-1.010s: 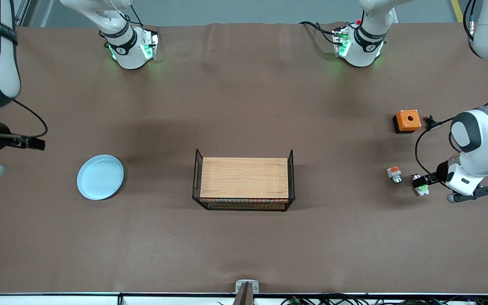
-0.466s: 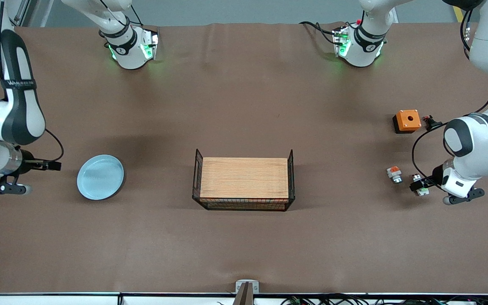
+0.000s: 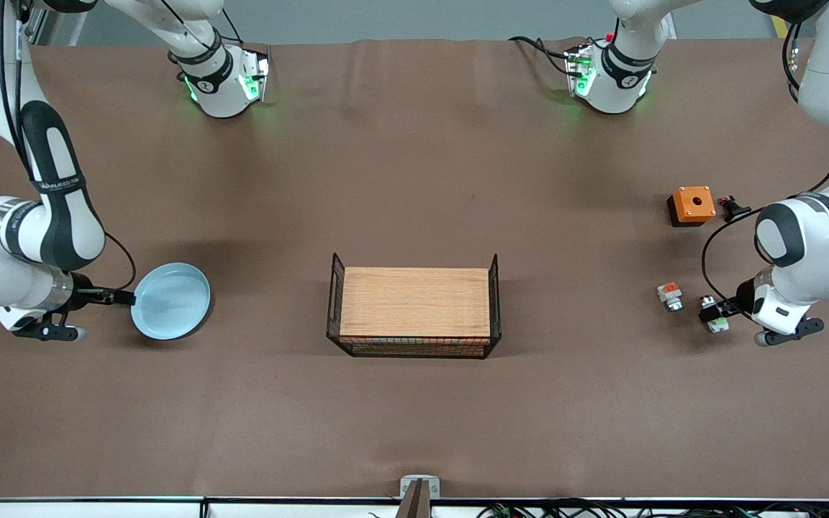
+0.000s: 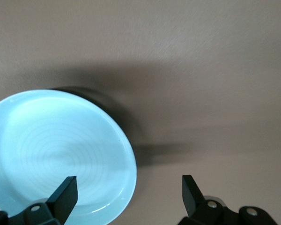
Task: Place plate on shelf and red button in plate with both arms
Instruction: 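Grasp the blue plate rim with the right gripper while the left gripper grasps the switch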
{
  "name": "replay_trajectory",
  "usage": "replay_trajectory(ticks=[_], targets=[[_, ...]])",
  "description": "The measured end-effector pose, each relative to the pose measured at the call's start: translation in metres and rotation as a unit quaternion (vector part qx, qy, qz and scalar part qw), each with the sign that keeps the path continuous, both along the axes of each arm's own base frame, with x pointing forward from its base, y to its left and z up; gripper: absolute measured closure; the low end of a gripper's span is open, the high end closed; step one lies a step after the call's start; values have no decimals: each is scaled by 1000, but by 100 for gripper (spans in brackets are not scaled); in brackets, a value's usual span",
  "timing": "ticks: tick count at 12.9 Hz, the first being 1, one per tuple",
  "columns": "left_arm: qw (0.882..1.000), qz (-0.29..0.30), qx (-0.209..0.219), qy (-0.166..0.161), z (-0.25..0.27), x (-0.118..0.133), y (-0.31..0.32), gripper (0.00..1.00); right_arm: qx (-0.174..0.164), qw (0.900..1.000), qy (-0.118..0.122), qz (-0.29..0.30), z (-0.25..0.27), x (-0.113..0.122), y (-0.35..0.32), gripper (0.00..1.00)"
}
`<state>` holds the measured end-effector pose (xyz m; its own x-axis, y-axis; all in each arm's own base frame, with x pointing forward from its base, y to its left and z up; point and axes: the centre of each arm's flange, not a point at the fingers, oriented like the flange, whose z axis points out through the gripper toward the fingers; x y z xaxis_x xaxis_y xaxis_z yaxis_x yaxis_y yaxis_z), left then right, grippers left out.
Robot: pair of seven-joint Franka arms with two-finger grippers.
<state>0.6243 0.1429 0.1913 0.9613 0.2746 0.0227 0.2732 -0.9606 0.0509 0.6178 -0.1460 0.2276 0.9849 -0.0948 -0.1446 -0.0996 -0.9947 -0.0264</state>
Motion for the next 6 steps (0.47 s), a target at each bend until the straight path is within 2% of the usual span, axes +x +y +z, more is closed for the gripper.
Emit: replay_trajectory(ticks=[1,2,3,4,5,6], targets=[[1000,0,-1,1,-3,0,0,24,7,1000,-3,1,-7,-1,-3,2],[1000,0,-1,2,-6,-1,0,24,10,1000,-3,1,-13,-3,-5,3],[1000,0,-1,2,-8,-1,0,31,12,1000,-2,-2,-19,-6,-7,5],[1000,1,-1,3,-9,-1,0,43,15,1000,1,-5,-24,-9,-8,5],[1000,1,-1,2,-9,-1,1,56,20,1000,3,-11,-29,-13,-8,12],[1000,1,-1,1,-8,-1,1,59,26,999,5,-18,-32,-15,-7,18]])
